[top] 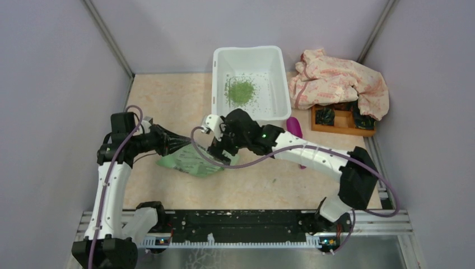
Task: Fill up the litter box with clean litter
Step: Adjust the clamp at the cat litter bag, then move the cat litter bag to the center of the board.
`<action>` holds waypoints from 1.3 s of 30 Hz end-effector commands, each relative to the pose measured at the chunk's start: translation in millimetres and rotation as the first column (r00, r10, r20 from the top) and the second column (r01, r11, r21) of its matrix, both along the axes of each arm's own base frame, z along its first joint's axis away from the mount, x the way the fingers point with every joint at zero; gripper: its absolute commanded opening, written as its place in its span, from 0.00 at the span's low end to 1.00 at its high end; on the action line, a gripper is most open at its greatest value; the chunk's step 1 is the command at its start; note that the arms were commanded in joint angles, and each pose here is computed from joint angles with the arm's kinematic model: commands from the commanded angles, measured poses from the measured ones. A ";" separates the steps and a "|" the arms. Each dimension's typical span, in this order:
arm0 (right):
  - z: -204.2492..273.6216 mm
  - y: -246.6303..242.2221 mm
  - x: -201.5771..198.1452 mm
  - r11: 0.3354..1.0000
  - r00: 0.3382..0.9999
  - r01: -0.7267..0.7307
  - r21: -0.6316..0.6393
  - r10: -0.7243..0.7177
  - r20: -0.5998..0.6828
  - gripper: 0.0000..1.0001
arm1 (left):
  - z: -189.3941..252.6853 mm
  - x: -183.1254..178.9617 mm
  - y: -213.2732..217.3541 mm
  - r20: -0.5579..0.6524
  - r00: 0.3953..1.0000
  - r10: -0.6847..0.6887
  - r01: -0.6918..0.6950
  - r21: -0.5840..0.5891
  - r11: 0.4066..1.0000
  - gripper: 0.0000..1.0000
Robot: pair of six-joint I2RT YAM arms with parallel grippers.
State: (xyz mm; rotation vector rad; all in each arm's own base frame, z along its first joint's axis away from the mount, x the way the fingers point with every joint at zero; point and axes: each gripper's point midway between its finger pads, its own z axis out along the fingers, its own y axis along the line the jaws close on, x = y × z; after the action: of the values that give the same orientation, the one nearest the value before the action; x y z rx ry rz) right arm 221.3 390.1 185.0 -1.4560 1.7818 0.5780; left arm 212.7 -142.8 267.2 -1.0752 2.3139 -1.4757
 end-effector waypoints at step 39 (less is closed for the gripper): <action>-50.0 98.3 -47.0 0.917 0.967 0.245 0.316 -0.255 -0.011 0.36 | 12.2 13.6 125.3 0.482 0.863 0.150 -0.432 0.553 0.713 0.99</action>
State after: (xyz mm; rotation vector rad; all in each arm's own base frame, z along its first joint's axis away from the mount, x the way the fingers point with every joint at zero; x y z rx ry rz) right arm 138.8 446.4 117.8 -1.1625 1.7780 0.7246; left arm 229.4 -23.4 267.1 -0.8160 1.9986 -0.6494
